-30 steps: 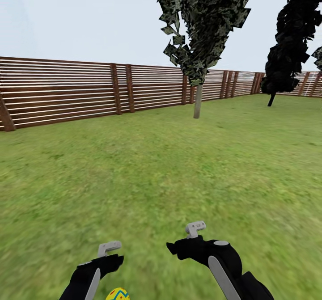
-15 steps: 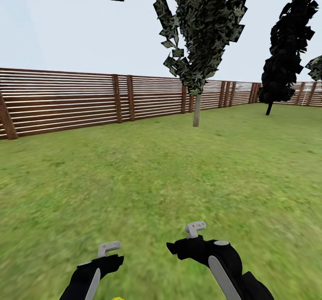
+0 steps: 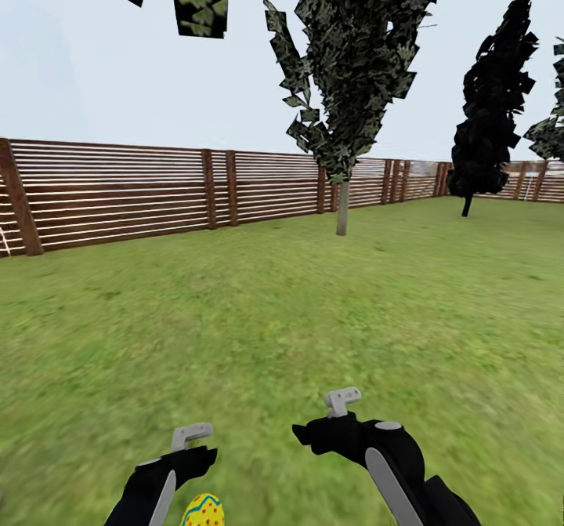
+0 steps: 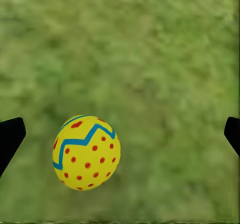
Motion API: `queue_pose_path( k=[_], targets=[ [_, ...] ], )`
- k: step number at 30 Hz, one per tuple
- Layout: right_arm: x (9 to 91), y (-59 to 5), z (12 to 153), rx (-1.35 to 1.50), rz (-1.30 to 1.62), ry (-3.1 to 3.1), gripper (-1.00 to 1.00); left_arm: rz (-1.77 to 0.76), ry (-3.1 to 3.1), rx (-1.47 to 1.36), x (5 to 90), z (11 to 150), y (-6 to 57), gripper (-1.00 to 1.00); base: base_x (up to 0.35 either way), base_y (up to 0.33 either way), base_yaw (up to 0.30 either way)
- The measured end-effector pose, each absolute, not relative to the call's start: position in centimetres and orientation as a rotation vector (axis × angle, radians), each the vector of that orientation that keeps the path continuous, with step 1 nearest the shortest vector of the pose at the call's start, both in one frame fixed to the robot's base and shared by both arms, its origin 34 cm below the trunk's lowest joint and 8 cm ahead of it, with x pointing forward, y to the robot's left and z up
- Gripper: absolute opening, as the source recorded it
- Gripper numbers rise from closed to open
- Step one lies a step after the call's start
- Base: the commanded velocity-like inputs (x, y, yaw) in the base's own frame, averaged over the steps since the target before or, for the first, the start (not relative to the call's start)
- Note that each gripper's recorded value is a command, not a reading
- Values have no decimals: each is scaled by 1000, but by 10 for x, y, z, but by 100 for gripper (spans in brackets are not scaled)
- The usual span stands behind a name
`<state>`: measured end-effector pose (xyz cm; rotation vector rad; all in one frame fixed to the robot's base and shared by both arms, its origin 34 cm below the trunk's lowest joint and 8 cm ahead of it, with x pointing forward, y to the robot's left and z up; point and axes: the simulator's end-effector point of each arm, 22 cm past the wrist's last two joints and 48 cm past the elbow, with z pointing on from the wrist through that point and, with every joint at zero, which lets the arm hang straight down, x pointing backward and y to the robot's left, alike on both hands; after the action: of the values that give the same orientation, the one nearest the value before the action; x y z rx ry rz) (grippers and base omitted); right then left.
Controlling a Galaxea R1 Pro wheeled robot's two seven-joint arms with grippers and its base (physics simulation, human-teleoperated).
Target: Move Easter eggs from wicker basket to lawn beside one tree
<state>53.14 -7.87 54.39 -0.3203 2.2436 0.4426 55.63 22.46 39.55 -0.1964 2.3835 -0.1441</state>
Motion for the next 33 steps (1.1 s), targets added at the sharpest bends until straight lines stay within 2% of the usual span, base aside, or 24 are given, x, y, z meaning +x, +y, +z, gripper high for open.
queue_pose_path(
  k=[16, 33],
  targets=[
    [540, -78, 573, -326, 435, 2249, 100, -139, 2416, -199, 557, 414, 224, 100, -304, -98, 233],
    [549, -77, 604, -327, 438, 2264, 100, -136, 2437, -199, 563, 442, 224, 100, -42, -14, 242]
  ],
)
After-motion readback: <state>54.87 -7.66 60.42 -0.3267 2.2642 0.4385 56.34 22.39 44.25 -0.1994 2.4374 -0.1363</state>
